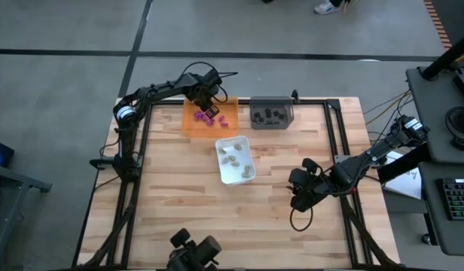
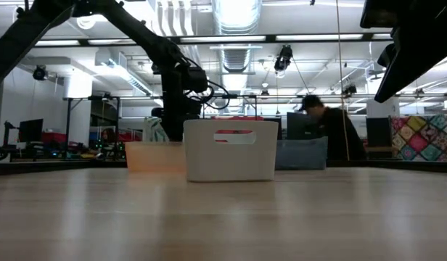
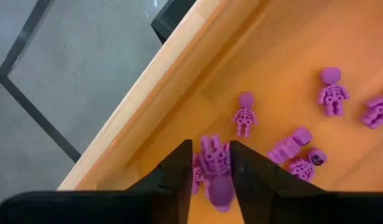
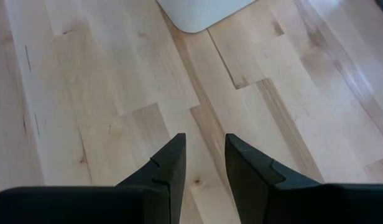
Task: Sort Halloween decoration
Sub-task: Put the purple skeleton toy into the orange bin, then put the black spider toy into the black bin
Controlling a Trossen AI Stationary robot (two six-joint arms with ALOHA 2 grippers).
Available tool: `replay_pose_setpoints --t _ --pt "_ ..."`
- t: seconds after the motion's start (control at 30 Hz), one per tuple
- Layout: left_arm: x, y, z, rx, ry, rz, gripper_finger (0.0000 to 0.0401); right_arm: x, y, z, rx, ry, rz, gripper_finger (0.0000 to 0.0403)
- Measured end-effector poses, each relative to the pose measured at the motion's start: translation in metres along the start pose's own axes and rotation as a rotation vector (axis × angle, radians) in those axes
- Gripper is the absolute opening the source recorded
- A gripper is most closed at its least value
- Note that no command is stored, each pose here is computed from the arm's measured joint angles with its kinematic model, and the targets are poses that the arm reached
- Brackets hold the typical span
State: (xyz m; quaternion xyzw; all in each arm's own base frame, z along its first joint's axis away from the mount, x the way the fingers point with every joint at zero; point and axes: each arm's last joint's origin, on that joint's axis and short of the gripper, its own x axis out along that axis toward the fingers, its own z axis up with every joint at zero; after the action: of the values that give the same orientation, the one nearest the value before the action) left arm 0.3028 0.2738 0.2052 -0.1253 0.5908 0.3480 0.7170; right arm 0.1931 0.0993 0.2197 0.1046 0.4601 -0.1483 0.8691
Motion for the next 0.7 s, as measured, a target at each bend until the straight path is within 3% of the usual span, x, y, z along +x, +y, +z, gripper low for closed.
replay_pose_setpoints --t 0.4,0.7 --pt "-0.007 -0.006 0.001 -0.036 -0.016 -0.002 0.0157 0.000 0.000 0.000 0.000 0.000 0.000 0.0100" --pt "-0.072 -0.049 -0.002 0.017 -0.192 -0.055 0.0162 0.000 0.001 -0.001 0.069 0.023 0.020 0.0100"
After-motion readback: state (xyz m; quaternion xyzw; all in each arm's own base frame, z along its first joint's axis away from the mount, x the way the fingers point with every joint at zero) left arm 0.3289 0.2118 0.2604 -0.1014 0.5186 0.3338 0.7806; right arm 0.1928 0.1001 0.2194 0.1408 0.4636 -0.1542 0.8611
